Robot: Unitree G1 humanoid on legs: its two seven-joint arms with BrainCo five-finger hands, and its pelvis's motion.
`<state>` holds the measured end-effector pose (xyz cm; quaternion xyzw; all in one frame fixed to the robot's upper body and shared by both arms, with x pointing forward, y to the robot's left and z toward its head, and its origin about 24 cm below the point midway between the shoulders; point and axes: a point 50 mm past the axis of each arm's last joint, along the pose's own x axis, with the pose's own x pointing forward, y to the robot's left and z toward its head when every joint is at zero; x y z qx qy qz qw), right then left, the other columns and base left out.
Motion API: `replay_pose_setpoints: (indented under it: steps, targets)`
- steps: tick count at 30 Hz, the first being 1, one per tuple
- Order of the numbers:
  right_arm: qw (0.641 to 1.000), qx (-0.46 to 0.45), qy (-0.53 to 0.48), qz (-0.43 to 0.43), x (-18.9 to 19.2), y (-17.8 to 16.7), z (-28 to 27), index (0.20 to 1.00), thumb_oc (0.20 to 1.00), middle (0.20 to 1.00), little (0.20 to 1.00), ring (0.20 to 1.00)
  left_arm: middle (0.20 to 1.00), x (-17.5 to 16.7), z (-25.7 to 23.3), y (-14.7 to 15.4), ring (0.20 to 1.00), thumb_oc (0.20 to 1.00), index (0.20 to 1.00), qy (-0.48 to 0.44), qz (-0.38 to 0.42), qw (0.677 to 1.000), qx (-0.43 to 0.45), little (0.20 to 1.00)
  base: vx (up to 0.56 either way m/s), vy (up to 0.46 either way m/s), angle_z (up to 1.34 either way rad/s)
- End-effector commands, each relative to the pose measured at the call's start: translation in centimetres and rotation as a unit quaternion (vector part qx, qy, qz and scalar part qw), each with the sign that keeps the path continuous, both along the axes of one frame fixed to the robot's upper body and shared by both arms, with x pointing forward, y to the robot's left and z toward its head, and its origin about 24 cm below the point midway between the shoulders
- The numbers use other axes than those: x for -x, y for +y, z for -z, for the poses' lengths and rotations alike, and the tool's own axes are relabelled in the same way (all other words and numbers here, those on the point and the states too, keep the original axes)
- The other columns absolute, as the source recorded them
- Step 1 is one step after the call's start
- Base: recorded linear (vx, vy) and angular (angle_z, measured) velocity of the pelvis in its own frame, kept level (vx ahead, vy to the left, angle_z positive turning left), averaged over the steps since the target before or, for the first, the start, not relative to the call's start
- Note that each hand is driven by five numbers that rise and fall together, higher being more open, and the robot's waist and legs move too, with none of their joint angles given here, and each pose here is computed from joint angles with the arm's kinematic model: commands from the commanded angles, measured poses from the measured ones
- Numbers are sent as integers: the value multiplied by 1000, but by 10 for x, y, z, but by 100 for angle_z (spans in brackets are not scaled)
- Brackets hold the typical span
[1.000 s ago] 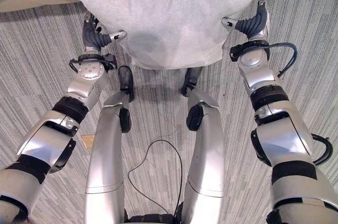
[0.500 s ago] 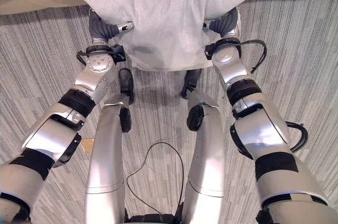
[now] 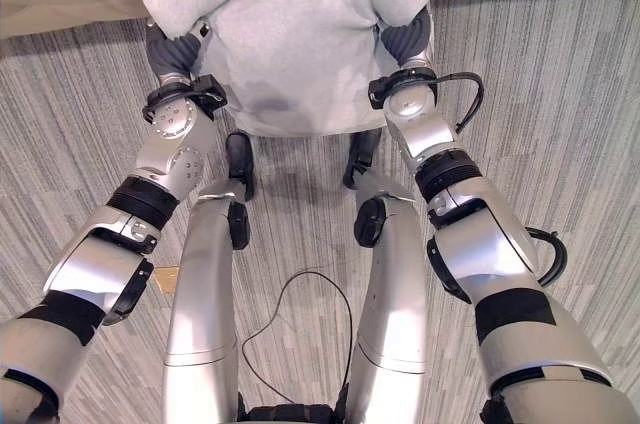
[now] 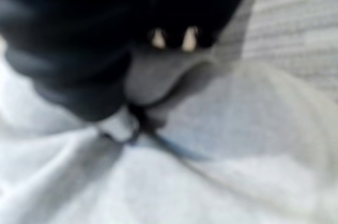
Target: Pick up all the scattered cushions and arrange them neatly on the sofa.
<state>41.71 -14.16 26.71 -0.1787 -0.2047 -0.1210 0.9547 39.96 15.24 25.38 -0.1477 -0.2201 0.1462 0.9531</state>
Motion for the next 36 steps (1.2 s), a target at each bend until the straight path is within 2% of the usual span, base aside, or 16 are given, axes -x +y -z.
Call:
replay_pose_setpoints:
  steps: [1,8,14,18,23,31,36]
  targets:
    - [975,13,-135,-173,32,83,-51,200,200,200,200,200,200,24,-45,-13,200,200,200,-148,41,987,38,200,0,0,0]
    - [970,15,-168,-176,42,67,-51,200,200,200,200,200,200,39,-35,-27,200,200,200,-174,78,981,34,200,-12,-4,6]
    - [964,-66,-158,-203,50,60,-18,200,200,200,200,200,200,53,-15,-48,200,200,200,-174,111,978,39,200,-73,17,7]
    - [957,-108,-146,-227,59,63,5,200,200,200,200,200,200,56,11,-50,200,200,200,-145,122,981,41,200,-64,25,4]
    - [955,-97,-120,-255,72,73,34,200,200,200,200,200,200,62,46,-48,200,200,200,-101,142,984,44,200,0,49,4]
    - [955,-135,-12,-263,86,72,107,200,200,200,200,200,200,74,107,-40,200,200,200,-15,146,987,63,200,86,77,7]
    - [954,-143,23,-261,91,72,128,200,200,200,200,200,200,79,132,-38,200,200,200,30,145,988,48,200,94,112,6]
